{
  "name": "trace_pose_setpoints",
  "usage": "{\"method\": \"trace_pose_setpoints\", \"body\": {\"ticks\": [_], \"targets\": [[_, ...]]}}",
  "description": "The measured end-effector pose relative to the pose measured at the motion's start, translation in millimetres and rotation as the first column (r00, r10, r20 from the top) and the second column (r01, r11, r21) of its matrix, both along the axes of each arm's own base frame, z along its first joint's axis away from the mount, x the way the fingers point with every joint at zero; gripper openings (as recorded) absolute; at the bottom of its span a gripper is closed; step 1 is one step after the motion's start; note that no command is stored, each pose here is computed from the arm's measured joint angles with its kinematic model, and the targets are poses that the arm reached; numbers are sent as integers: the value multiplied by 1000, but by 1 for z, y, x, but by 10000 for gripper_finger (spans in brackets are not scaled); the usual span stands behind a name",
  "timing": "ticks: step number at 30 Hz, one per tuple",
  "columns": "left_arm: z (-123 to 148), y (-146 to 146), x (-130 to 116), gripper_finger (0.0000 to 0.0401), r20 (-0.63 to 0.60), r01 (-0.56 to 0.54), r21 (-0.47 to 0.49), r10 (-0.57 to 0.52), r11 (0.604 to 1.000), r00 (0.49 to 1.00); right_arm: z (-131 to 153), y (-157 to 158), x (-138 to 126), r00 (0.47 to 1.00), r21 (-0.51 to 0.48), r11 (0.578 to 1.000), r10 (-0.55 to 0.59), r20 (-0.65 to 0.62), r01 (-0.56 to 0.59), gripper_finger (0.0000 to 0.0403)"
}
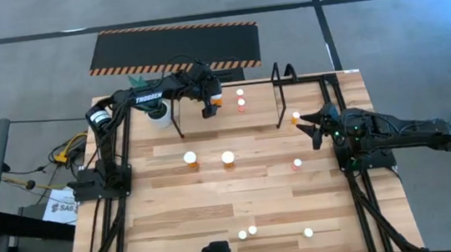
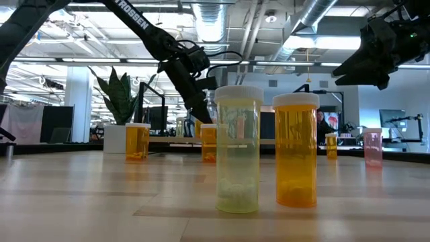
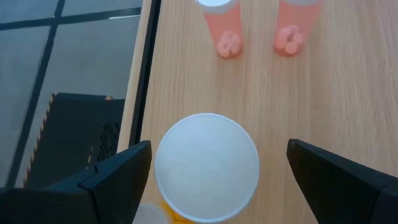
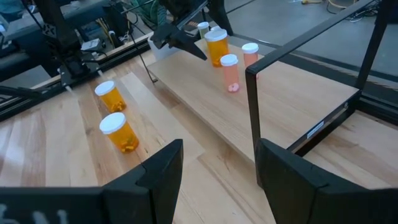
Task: Pick and place medicine bottles onto shelf by color
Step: Adjust the big orange pill bottle on the shelf
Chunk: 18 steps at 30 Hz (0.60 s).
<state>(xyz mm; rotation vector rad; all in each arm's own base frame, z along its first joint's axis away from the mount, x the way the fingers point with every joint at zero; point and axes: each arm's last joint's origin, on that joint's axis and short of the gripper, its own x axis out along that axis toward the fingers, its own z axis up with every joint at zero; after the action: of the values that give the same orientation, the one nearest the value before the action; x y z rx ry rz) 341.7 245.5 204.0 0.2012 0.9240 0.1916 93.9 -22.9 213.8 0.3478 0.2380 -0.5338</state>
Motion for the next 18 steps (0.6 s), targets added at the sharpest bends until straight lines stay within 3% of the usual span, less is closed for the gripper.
{"method": "trace_pose_setpoints", "body": {"ticks": [8, 18], "targets": [[0, 0, 0, 354, 0, 0, 3, 0, 1000, 1000, 0, 0, 0, 1000, 0, 1000, 0, 1, 0, 225], [0, 0, 0, 255, -12, -16, 22, 16, 1000, 1000, 0, 0, 0, 1000, 0, 1000, 0, 0, 0, 225]]}}
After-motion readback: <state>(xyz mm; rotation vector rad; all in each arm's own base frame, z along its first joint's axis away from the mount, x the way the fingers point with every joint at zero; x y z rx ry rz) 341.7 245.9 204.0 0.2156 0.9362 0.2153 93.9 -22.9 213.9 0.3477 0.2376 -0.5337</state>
